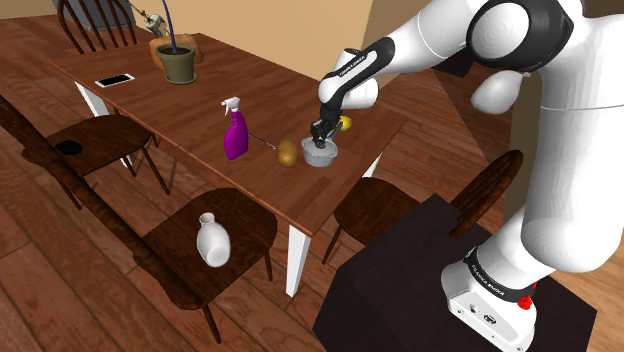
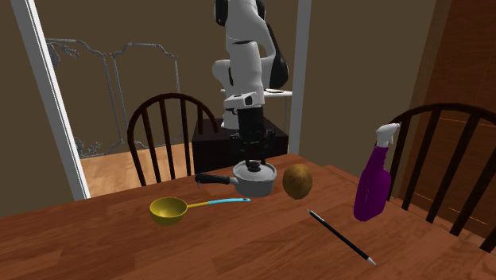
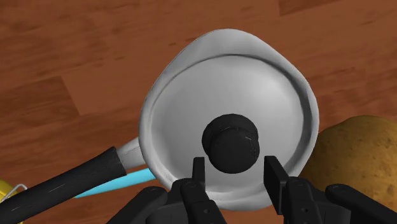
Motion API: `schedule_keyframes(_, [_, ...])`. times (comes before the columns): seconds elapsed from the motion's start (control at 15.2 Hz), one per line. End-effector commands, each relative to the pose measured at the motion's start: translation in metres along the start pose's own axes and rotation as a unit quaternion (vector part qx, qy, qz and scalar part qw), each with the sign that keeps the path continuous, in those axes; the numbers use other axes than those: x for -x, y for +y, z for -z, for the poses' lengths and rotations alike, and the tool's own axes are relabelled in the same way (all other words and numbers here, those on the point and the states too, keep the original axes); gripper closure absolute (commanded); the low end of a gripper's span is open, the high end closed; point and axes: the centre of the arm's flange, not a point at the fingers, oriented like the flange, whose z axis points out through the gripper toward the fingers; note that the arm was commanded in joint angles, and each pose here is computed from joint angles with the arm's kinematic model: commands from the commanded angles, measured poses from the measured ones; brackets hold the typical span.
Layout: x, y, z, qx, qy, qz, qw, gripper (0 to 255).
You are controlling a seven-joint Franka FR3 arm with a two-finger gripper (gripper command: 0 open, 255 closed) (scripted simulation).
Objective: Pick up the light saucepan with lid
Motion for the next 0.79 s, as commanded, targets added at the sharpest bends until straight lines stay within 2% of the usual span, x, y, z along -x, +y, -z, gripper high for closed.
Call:
schedule_keyframes(0.0, [0.0,0.0,-0.001,0.0,0.0,0.0,1.0,255])
schedule_keyframes(0.4, [0.0,0.0,-0.001,0.0,0.0,0.0,1.0,255])
schedule_keyframes(0.73, [-0.004,-0.001,0.025,0.0,0.0,0.0,1.0,255])
